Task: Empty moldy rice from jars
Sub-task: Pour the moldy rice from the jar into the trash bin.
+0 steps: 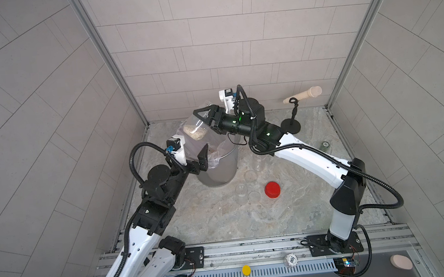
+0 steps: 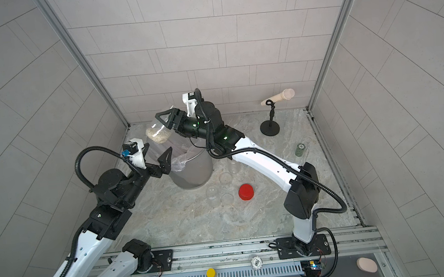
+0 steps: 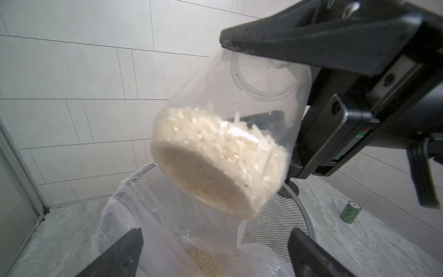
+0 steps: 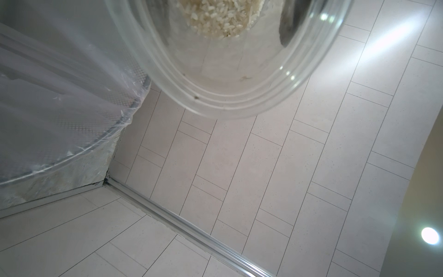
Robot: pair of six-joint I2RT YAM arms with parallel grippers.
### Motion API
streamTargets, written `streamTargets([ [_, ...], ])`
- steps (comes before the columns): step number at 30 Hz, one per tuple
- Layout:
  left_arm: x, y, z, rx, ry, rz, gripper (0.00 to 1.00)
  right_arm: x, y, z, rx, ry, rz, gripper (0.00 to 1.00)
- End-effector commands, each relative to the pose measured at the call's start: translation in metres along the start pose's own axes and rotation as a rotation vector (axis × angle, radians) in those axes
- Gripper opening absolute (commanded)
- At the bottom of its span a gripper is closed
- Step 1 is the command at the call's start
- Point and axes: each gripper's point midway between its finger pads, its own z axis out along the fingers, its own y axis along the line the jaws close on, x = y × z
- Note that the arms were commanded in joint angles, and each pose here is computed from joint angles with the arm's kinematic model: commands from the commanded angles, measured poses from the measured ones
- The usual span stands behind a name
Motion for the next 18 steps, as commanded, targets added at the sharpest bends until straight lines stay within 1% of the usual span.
streamTargets([
  [1, -0.029, -0.01, -0.015, 0.067, -0.229, -0.026, 0.95, -0.006, 0.019, 0.0, -0.087, -0.039, 0.065, 0.45],
  [2, -0.029, -0.008, -0.019, 0.058, -0.266, -0.022, 0.95, -0.005, 0.019, 0.0, -0.081, -0.036, 0.058, 0.45],
  [3, -0.027, -0.005, -0.022, 0.044, -0.279, -0.02, 0.95, -0.004, 0.019, -0.001, -0.078, -0.033, 0.055, 0.45],
  [5, -0.021, -0.001, -0.023, 0.025, -0.256, -0.012, 0.95, -0.003, 0.019, -0.001, -0.073, -0.033, 0.05, 0.45],
  [7, -0.019, -0.004, -0.023, 0.039, -0.24, -0.003, 0.95, -0.002, 0.017, -0.001, -0.068, -0.029, 0.047, 0.45],
  [12, -0.019, -0.007, -0.024, 0.055, -0.243, -0.005, 0.96, 0.003, 0.013, 0.003, -0.07, -0.015, 0.056, 0.45],
  [16, -0.019, -0.007, -0.023, 0.057, -0.256, -0.005, 1.0, 0.005, 0.015, 0.004, -0.079, -0.01, 0.059, 0.45],
  [18, -0.019, -0.006, -0.023, 0.051, -0.262, -0.003, 1.0, 0.006, 0.015, 0.004, -0.081, -0.008, 0.063, 0.45],
])
